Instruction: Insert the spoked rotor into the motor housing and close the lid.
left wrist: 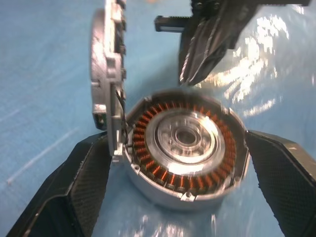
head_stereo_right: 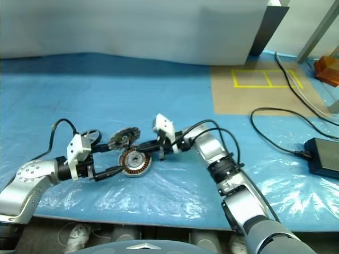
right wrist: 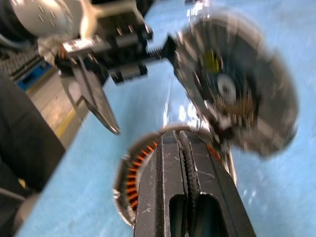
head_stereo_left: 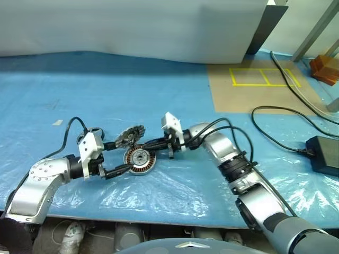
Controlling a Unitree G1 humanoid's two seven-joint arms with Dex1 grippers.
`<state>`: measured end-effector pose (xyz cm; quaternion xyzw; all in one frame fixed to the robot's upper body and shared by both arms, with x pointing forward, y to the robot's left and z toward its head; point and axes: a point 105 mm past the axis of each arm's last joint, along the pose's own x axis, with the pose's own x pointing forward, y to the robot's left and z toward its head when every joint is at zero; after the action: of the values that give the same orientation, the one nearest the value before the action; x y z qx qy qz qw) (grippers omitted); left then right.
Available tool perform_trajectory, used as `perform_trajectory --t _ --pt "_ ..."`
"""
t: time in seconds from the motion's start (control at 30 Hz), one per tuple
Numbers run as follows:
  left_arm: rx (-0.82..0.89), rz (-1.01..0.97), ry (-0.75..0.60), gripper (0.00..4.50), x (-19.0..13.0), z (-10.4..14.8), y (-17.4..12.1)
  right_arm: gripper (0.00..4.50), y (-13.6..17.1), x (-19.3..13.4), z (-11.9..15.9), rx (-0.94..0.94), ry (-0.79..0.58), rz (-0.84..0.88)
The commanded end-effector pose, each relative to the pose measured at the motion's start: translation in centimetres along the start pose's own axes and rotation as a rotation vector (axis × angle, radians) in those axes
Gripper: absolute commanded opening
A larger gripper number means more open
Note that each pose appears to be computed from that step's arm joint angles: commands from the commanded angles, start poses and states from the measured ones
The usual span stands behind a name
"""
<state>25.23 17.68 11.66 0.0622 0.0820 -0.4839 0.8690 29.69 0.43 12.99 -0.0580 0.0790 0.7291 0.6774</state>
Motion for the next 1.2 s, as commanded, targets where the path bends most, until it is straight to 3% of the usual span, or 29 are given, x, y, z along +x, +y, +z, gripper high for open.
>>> perform_trajectory --t 0.03,0.3,0.4,0.5,0.63,0.77,1.0,1.2 --pt "0.037 0.047 -0.061 4.43 -0.2 2.6 -0.2 0.04 0.6 -2.3 0.7 0.007 -0.03 -0.04" --pt "0.051 0.184 -0.079 4.43 0.3 4.9 -0.2 0.04 0.2 -5.5 -1.9 0.077 0.0 -0.246" --pt "0.104 0.248 0.047 4.43 -1.1 4.0 1.5 0.04 0.2 -5.7 -2.9 0.086 0.026 -0.278" --pt "0.238 0.21 0.26 4.43 -4.8 2.8 3.7 0.04 -0.1 -6.0 -3.4 0.083 0.047 -0.301" --pt "0.339 0.272 0.322 4.43 -7.2 4.8 8.4 0.04 -0.6 -6.3 -3.8 0.078 0.059 -0.327" --pt "0.413 0.212 0.393 4.43 -7.0 5.5 10.8 0.04 -0.8 -6.3 -3.9 0.069 0.058 -0.347" --pt "0.446 0.047 0.69 4.43 -5.7 1.5 14.3 0.04 -0.6 -6.5 -4.5 0.073 0.06 -0.391" --pt "0.42 -0.043 0.593 4.43 -2.4 1.8 14.7 0.04 0.0 -7.1 -5.0 0.089 0.068 -0.44"
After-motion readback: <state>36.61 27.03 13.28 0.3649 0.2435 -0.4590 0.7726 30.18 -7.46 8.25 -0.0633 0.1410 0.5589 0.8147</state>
